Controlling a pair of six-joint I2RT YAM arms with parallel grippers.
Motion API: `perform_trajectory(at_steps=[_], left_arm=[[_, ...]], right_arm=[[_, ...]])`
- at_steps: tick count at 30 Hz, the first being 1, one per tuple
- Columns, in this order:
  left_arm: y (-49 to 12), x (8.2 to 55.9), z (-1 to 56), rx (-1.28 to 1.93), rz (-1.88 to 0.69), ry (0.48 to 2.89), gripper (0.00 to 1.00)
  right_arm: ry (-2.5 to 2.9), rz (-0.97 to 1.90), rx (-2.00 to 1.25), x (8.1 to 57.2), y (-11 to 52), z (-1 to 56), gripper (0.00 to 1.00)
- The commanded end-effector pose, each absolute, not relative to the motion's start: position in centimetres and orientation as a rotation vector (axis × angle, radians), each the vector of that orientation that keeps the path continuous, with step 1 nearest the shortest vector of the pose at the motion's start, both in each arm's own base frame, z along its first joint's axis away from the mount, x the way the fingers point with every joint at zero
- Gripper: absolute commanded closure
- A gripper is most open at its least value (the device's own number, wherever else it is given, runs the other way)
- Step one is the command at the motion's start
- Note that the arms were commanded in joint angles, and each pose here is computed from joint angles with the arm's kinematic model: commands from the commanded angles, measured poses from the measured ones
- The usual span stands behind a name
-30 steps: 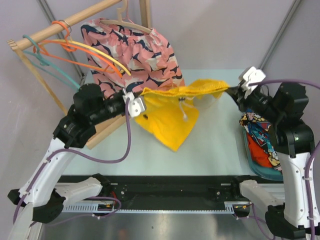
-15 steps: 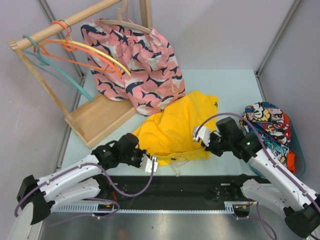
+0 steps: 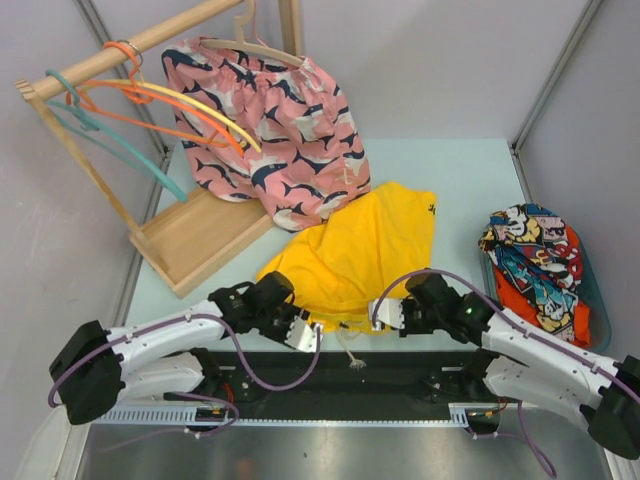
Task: Place the shorts on the hanger
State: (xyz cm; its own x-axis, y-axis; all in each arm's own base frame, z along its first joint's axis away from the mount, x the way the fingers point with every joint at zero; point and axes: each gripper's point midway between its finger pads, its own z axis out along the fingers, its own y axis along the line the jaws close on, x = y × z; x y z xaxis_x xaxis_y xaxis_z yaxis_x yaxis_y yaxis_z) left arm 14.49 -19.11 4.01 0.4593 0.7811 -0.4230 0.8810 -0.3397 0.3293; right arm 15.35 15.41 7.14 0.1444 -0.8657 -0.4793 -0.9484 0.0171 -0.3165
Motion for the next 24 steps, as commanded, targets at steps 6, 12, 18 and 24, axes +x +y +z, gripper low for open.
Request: perform_trajectory(at_steps=[6, 12, 18, 24], left_arm=[[-19.3, 15.4, 4.3, 2.167, -0.27, 1.561, 0.25], [-18.4, 18.8, 5.0, 2.088, -0.288, 1.695, 0.26], [-20.5, 17.9, 12.1, 1.99, -0.403, 1.544, 0.15], [-21.7, 17.7, 18.5, 1.909, -0.436, 1.478, 0.04]], right_arm=[[1.672, 0.06, -1.865, 17.2, 15.7, 6.1, 0.57], [1.721, 0.05, -1.785, 19.6, 15.3, 7.3, 0.49], [1.661, 0.136, -1.703, 18.9, 16.3, 12.5, 0.26], [1.654, 0.218, -1.62, 17.9, 17.2, 16.6, 0.0]])
